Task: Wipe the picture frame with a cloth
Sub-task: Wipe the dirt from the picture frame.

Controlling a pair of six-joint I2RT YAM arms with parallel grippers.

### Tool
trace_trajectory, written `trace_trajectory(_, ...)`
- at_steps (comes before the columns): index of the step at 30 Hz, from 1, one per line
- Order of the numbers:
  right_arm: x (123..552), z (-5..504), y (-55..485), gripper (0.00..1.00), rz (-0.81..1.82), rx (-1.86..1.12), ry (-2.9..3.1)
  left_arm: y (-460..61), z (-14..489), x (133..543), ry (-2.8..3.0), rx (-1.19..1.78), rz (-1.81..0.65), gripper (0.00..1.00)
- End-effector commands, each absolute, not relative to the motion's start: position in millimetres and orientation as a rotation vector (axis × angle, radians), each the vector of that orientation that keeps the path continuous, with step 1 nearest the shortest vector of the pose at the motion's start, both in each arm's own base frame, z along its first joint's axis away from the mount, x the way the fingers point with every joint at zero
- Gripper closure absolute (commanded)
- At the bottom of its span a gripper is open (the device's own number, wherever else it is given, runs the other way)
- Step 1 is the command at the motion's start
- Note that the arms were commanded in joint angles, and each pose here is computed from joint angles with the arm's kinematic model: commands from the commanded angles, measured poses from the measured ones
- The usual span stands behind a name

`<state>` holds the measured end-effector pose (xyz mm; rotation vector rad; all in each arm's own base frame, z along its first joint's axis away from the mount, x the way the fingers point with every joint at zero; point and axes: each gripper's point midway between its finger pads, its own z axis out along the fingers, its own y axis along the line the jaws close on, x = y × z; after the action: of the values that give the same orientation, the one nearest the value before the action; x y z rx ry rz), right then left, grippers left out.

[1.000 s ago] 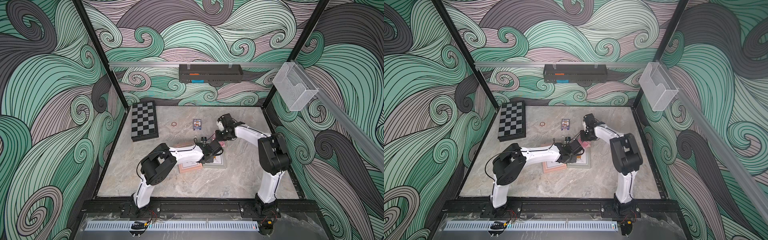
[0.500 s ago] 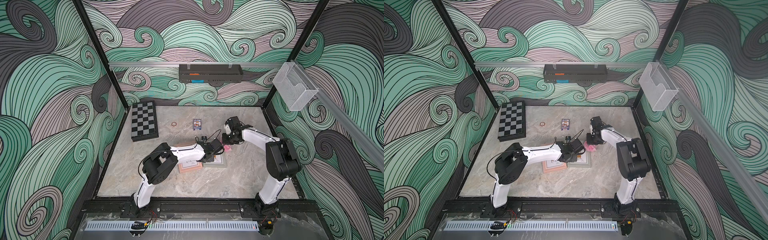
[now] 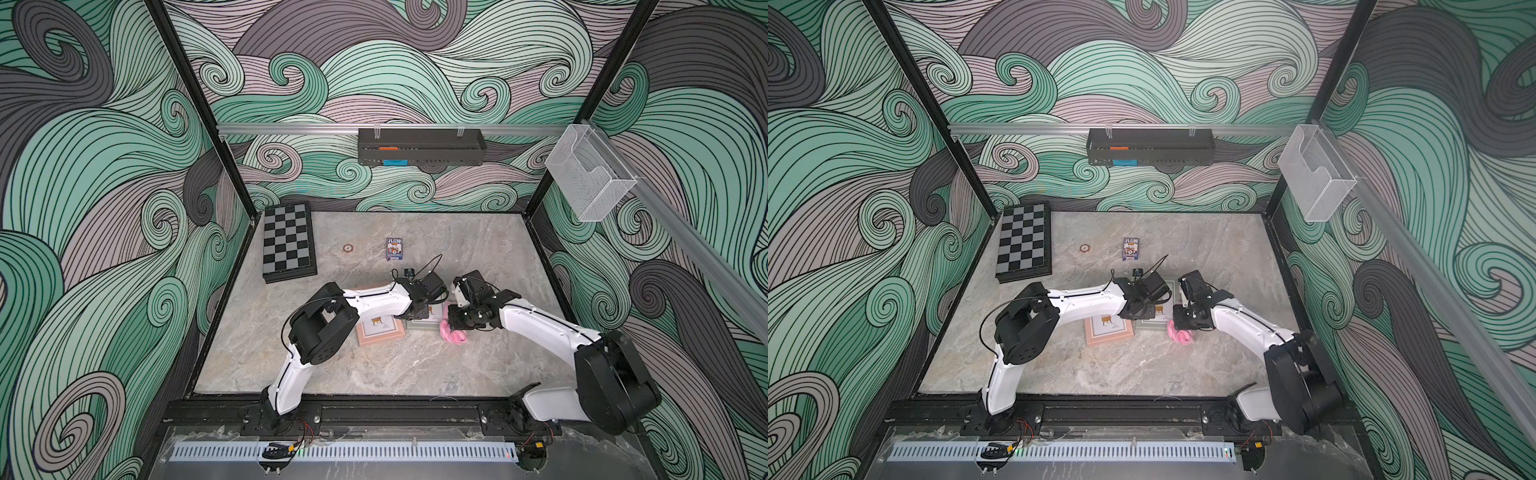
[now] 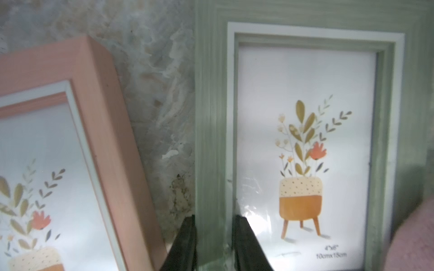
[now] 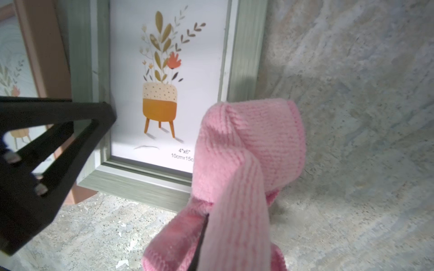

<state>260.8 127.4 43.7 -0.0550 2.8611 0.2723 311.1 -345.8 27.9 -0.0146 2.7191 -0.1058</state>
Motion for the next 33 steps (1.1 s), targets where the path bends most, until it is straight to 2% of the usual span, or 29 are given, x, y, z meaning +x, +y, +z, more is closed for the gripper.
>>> trace_trajectory(1, 312.5, 60.4, 123.1, 1.0, 0.2, -0.034, 2.803, -327.4, 11.7, 308.5, 2.755, -0.028, -0.023, 0.91)
trace_trajectory(4, 367.6, 72.7, 129.6, 1.0, 0.191, -0.054, 2.758, -323.2, 4.6, 299.9, 2.775, -0.05, -0.038, 0.91)
trace_trajectory(8, 393.2, 50.3, 140.5, 1.0, 0.269, -0.061, 2.822, -322.8, 0.5, 298.2, 2.779, -0.075, -0.048, 0.91)
trace_trajectory(13, 341.6, 18.7, 141.6, 1.0, 0.319, -0.04, 2.921, -329.1, 1.8, 304.5, 2.767, -0.082, -0.06, 0.91)
trace_trajectory(18, 257.6, 20.2, 138.1, 1.0, 0.312, -0.082, 2.944, -336.8, 7.2, 314.3, 2.752, -0.079, -0.072, 0.91)
trace_trajectory(22, 224.1, 27.0, 127.3, 1.0, 0.304, -0.043, 2.925, -341.2, 7.8, 317.8, 2.754, -0.08, -0.094, 0.91)
trace_trajectory(25, 249.0, 44.6, 118.1, 1.0, 0.217, -0.039, 2.837, -344.0, 5.6, 313.3, 2.772, -0.082, -0.127, 0.91)
trace_trajectory(29, 318.2, 75.2, 128.6, 1.0, 0.185, -0.062, 2.742, -340.3, 3.4, 298.7, 2.811, -0.108, -0.175, 0.92)
trace_trajectory(33, 380.7, 77.2, 157.5, 1.0, 0.217, -0.149, 2.689, -336.1, 2.7, 286.9, 2.827, -0.128, -0.209, 0.92)
